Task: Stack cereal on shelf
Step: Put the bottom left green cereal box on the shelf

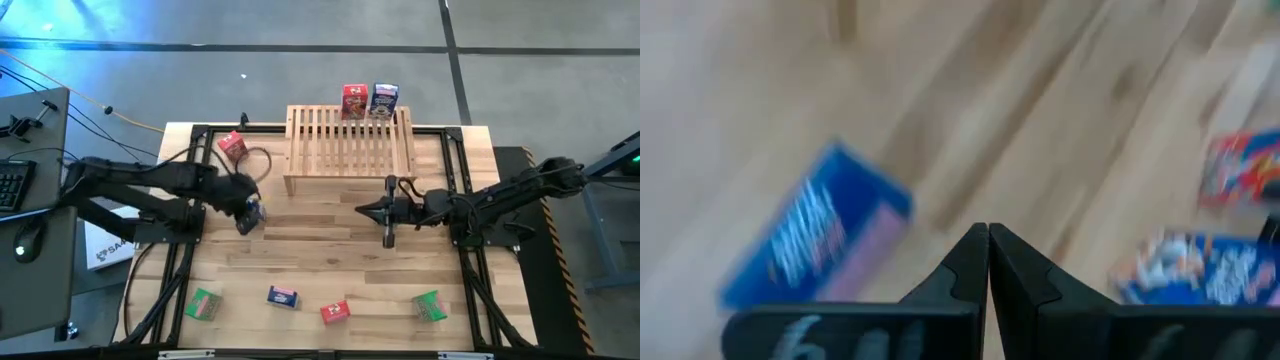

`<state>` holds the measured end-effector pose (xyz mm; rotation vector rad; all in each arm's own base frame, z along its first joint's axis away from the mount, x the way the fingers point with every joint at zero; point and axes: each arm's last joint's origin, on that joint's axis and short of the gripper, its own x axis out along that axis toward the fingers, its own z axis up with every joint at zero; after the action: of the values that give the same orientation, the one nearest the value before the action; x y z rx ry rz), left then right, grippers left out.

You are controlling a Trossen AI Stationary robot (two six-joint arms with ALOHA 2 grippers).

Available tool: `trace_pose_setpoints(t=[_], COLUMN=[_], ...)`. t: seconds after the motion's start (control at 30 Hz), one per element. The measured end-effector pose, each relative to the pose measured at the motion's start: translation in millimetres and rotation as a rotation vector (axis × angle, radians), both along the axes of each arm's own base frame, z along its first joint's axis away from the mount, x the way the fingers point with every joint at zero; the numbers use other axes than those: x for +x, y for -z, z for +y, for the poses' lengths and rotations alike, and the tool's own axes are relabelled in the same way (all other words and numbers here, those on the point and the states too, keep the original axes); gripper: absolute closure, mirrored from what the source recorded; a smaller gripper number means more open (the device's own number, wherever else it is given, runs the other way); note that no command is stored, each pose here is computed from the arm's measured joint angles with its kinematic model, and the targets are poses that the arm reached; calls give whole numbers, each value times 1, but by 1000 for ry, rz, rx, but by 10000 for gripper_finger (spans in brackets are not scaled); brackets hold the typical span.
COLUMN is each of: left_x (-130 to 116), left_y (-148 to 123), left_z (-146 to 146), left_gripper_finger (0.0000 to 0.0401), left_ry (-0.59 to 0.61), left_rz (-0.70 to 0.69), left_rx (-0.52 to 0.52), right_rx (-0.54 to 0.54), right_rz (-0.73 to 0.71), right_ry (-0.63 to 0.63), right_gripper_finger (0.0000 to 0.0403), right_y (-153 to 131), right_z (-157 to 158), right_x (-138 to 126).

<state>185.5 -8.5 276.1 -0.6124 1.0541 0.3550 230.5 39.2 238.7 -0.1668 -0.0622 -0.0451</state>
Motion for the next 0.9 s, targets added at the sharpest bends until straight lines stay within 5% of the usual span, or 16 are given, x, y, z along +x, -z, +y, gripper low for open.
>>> trace_pose_setpoints(t=[0.23,0.47,0.9], left_x=[0,-15,-23], left_y=[-25,-25,-20], left_z=[-44,-97,-139], left_gripper_finger=[400,387,248], left_ry=[-50,-153,-237], left_rz=[280,420,473], left_rx=[-155,-266,-387], right_rx=[-18,-74,-56], right_rz=[18,23,59], right_ry=[-45,-46,-99], right_gripper_finger=[403,403,403], right_y=[2,2,9], right_z=[10,11,13], right_x=[-2,-2,1])
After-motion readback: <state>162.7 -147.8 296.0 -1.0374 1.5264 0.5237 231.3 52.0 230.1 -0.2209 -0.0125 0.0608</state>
